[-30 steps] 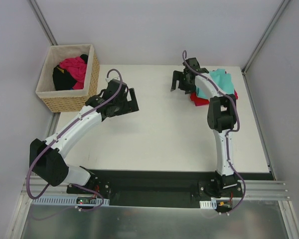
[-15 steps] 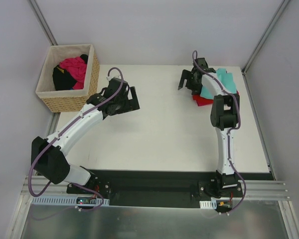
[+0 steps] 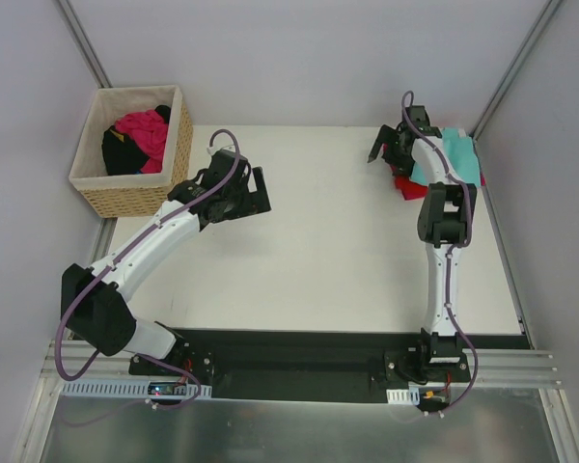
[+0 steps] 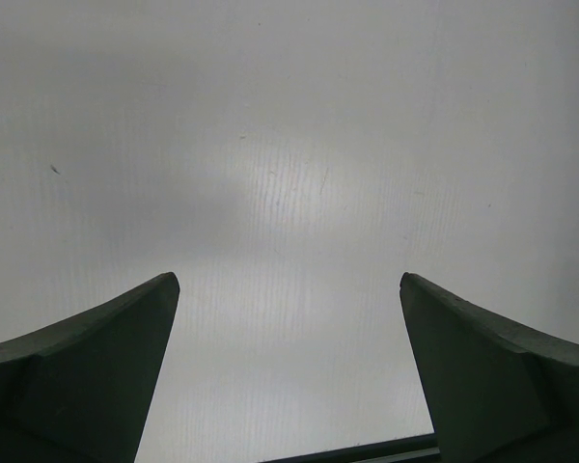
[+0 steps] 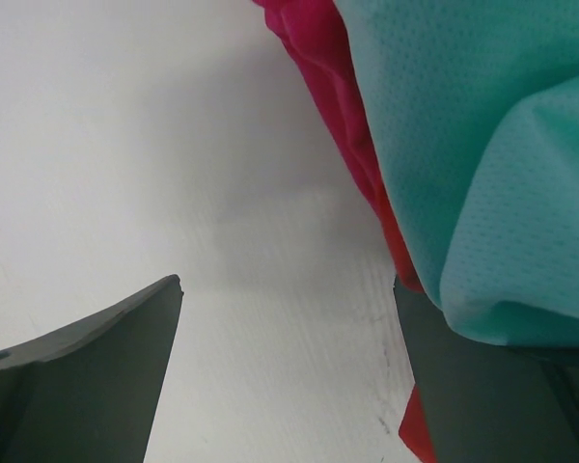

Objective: Fold and stack the t-shirts

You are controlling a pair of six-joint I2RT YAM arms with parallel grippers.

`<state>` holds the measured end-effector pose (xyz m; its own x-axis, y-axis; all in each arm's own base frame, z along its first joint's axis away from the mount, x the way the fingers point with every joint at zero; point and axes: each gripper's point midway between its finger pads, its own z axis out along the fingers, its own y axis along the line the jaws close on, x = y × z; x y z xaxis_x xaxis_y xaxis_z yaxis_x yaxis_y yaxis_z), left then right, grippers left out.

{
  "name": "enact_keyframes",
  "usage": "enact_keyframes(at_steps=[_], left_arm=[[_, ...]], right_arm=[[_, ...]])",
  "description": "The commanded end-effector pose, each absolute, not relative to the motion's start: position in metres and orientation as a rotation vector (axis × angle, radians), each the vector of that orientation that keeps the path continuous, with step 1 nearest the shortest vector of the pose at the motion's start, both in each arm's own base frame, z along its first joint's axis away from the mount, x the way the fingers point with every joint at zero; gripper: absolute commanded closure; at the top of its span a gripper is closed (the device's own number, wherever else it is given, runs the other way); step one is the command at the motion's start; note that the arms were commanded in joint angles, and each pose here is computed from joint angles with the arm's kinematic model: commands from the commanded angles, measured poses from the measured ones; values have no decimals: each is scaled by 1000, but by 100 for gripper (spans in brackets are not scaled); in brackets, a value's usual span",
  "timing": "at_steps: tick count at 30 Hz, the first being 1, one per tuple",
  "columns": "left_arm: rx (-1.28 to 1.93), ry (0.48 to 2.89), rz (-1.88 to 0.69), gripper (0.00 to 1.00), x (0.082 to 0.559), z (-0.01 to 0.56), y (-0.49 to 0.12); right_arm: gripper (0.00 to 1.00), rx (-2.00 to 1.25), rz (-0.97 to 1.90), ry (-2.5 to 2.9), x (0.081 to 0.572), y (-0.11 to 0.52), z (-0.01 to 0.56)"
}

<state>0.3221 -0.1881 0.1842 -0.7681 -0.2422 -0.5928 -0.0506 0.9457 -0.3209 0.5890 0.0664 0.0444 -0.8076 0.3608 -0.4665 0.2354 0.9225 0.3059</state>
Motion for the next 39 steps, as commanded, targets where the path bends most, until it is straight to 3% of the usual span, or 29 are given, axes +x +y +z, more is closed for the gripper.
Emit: enact_keyframes(at_steps=[1, 26, 31, 36, 39], left_arm=[[-174, 2388, -408, 1, 328, 200, -196], [-156, 2389, -368, 1, 335, 198, -195], [-160, 2315, -286, 1, 339, 217, -177], [-156, 2222, -198, 1, 342, 250, -155], [-176, 2191, -146, 1, 346, 261, -140]], right_arm=[[4, 482, 287, 2470, 608, 45, 54], [4, 348, 238, 2196, 665, 24, 102], [4, 250, 300, 2054, 647, 45, 181], [4, 113, 356, 1910, 590, 113, 291], [4, 73, 410, 1886, 546, 146, 319]])
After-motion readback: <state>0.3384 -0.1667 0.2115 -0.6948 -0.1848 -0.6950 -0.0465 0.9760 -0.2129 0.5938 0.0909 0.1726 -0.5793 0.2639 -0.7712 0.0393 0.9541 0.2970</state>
